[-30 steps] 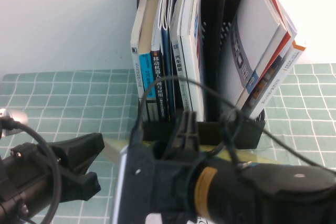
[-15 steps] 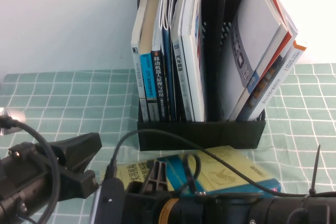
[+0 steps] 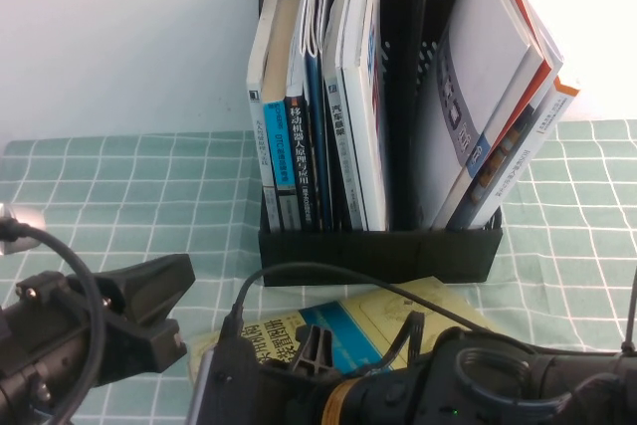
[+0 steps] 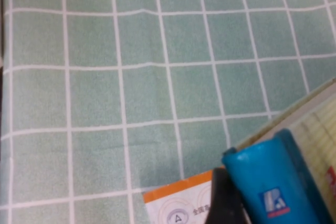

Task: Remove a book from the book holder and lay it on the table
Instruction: Place the picked book on the book

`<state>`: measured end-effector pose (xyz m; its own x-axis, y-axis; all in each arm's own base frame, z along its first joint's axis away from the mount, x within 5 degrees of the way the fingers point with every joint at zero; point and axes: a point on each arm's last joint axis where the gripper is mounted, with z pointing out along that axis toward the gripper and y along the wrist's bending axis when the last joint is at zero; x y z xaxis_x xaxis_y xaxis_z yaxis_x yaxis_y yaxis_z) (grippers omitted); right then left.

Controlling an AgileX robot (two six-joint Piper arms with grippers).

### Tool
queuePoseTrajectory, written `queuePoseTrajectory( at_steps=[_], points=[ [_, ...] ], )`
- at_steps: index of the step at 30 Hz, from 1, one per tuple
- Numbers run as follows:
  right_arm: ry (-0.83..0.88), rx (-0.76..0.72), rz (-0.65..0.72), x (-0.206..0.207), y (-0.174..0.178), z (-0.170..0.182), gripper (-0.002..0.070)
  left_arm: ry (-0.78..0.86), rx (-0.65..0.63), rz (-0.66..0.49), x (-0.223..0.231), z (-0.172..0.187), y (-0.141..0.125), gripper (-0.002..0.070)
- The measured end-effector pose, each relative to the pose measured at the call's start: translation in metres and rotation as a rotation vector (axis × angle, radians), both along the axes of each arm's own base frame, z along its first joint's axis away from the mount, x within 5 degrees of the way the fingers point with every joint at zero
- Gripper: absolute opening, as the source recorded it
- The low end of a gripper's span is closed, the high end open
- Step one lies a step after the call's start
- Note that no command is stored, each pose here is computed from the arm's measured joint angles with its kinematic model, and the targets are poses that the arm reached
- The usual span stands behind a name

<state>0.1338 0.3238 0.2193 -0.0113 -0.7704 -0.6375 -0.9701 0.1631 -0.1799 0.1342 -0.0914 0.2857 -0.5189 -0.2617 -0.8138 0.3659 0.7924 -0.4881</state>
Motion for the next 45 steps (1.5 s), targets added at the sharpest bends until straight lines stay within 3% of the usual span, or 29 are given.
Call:
queuePoseTrajectory(
  at_steps=[10,27,36,42,45],
  points=[
    [0.025,0.049,-0.04,0.01,-0.002,0.004,0.0428,-0.012,-0.04,0.007,-0.004,0.005,0.002,-0.0003],
    [0.262,0.107,0.019,0.002,0.012,0.036,0.0448,-0.051,-0.133,0.015,-0.017,0.018,0.01,-0.0003],
    [0.343,0.034,0.034,-0.003,0.016,0.02,0.0527,-0.063,-0.112,0.01,-0.017,0.018,0.01,-0.0003],
    [0.372,-0.008,0.052,-0.006,0.015,0.013,0.0531,-0.065,-0.106,0.008,-0.017,0.018,0.01,-0.0003],
    [0.369,-0.057,0.132,-0.011,0.011,0.014,0.0487,-0.065,-0.105,0.007,-0.017,0.017,0.01,-0.0003]
  ],
)
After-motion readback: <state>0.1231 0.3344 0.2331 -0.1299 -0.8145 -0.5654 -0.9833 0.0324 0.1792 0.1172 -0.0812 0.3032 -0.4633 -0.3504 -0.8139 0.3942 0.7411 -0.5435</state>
